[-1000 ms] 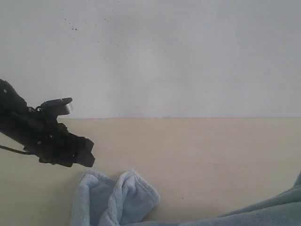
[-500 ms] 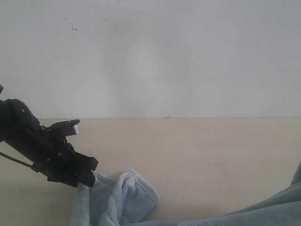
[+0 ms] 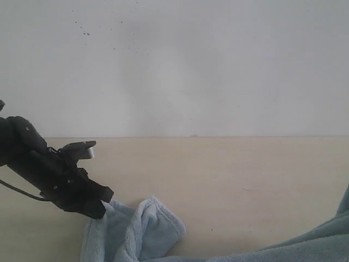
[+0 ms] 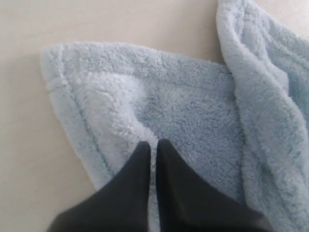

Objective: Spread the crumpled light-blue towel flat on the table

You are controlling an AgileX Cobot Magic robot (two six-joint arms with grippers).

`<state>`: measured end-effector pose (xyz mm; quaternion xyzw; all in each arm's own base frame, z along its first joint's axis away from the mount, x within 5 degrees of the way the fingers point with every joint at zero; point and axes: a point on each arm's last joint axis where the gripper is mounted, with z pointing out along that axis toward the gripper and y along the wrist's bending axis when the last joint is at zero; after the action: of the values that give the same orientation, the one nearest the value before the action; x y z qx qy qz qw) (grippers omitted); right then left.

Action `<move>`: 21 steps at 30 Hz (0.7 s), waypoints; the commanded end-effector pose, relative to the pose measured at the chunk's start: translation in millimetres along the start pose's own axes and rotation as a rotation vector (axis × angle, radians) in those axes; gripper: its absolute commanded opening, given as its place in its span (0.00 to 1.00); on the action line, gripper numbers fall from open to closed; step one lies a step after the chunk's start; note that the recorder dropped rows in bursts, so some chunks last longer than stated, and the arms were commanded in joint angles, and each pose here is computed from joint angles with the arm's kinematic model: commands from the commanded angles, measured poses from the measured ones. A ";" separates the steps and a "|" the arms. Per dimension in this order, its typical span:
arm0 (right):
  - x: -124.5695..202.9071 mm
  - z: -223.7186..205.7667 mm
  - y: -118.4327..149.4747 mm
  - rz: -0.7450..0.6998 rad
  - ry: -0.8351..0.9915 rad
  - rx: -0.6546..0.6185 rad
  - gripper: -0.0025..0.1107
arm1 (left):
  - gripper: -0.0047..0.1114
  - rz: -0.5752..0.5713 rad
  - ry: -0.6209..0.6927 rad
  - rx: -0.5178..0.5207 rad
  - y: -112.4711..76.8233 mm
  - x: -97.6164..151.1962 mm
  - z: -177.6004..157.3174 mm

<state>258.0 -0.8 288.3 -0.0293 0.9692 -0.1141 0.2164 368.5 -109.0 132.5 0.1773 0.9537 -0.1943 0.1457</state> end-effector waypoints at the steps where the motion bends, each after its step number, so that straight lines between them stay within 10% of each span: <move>1: -0.8 -2.7 -0.6 0.011 -0.020 -0.009 0.02 | 0.07 0.017 -0.084 -0.017 -5.4 -9.8 -22.7; 11: -1.5 -2.7 1.2 0.014 -0.027 -0.029 0.02 | 0.10 0.044 -0.012 -0.051 7.2 -1.3 0.4; 21: -1.5 -2.7 1.5 0.016 -0.027 -0.032 0.02 | 0.55 0.039 -0.033 -0.067 9.4 -3.4 2.4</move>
<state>258.8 1.8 288.1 -0.0267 0.9698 -0.0984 0.2216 372.7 -105.5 126.9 0.1894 0.9543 -0.1678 0.1588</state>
